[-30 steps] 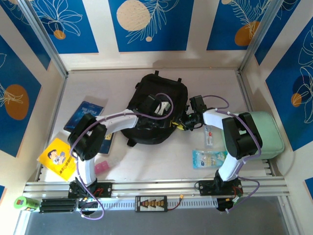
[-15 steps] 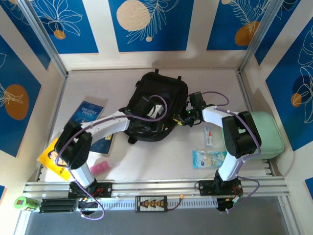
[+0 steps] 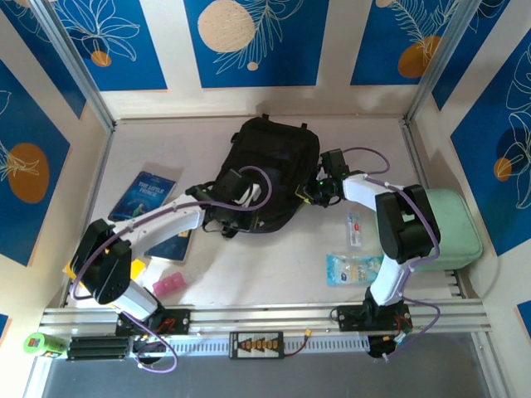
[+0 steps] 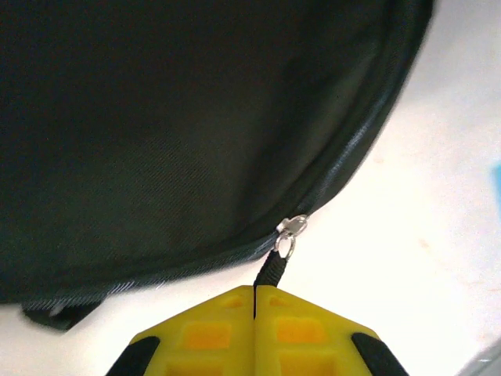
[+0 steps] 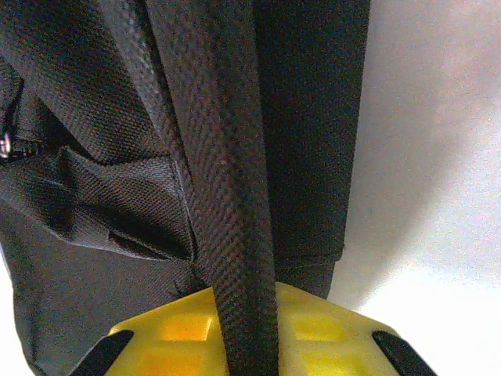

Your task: Pack books, pencil case, and school supplies into a backpack

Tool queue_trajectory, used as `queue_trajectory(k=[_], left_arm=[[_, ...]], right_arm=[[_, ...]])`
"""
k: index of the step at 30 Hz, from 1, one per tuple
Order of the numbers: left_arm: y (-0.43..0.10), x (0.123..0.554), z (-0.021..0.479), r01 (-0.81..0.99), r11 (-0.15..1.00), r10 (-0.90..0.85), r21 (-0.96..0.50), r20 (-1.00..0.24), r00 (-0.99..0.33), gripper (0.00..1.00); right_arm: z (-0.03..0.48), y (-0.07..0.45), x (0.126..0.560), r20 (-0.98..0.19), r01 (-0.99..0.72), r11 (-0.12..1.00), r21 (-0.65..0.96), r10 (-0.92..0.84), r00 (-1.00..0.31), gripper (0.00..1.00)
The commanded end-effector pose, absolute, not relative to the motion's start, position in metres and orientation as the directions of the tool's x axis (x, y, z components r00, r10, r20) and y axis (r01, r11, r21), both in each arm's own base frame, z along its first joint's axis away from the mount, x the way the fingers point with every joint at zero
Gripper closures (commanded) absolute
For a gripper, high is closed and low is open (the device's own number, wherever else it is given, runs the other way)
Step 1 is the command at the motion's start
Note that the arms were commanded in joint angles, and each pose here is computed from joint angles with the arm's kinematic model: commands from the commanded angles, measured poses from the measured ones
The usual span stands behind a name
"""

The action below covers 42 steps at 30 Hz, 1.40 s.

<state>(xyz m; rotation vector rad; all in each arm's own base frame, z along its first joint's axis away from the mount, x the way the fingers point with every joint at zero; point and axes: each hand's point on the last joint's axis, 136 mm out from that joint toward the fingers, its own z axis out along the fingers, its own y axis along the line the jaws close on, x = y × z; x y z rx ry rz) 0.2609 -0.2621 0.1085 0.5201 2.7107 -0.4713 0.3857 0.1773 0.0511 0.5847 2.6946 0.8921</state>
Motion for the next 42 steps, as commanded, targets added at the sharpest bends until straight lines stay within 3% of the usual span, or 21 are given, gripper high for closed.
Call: queue_trajectory(k=[1, 5, 12, 21, 27, 35, 37, 42], left_arm=[[-0.217, 0.261, 0.098, 0.389, 0.915, 0.332, -0.104, -0.353, -0.875, 1.00], [-0.239, 0.266, 0.112, 0.434, 0.879, 0.331, -0.199, -0.401, -0.854, 1.00], [-0.296, 0.278, 0.147, 0.528, 0.760, 0.313, -0.380, -0.497, -0.809, 1.00], [-0.361, 0.286, 0.160, 0.535, 0.623, 0.208, -0.570, -0.540, -0.816, 1.00], [-0.384, 0.279, 0.150, 0.545, 0.593, 0.236, -0.593, -0.520, -0.821, 1.00], [-0.373, 0.274, 0.140, 0.551, 0.621, 0.267, -0.558, -0.510, -0.818, 1.00], [-0.366, 0.274, 0.139, 0.554, 0.644, 0.278, -0.528, -0.513, -0.812, 1.00], [-0.352, 0.273, 0.138, 0.550, 0.678, 0.275, -0.488, -0.525, -0.805, 1.00]], right_arm=[[0.051, 0.166, 0.399, -0.137, 0.305, 0.756, 0.580, 0.459, -0.878, 0.83], [0.073, 0.171, 0.401, -0.151, 0.268, 0.738, 0.619, 0.447, -0.882, 0.76], [0.116, 0.164, 0.369, -0.106, 0.302, 0.639, 0.707, 0.519, -0.848, 0.40], [0.107, 0.159, 0.308, 0.078, 0.487, 0.532, 0.693, 0.616, -0.784, 0.30], [0.099, 0.165, 0.296, 0.120, 0.529, 0.519, 0.671, 0.628, -0.769, 0.29], [0.083, 0.181, 0.302, 0.145, 0.550, 0.513, 0.660, 0.631, -0.762, 0.33], [0.076, 0.186, 0.302, 0.149, 0.559, 0.520, 0.646, 0.632, -0.760, 0.36], [0.060, 0.182, 0.300, 0.136, 0.595, 0.546, 0.590, 0.659, -0.740, 0.58]])
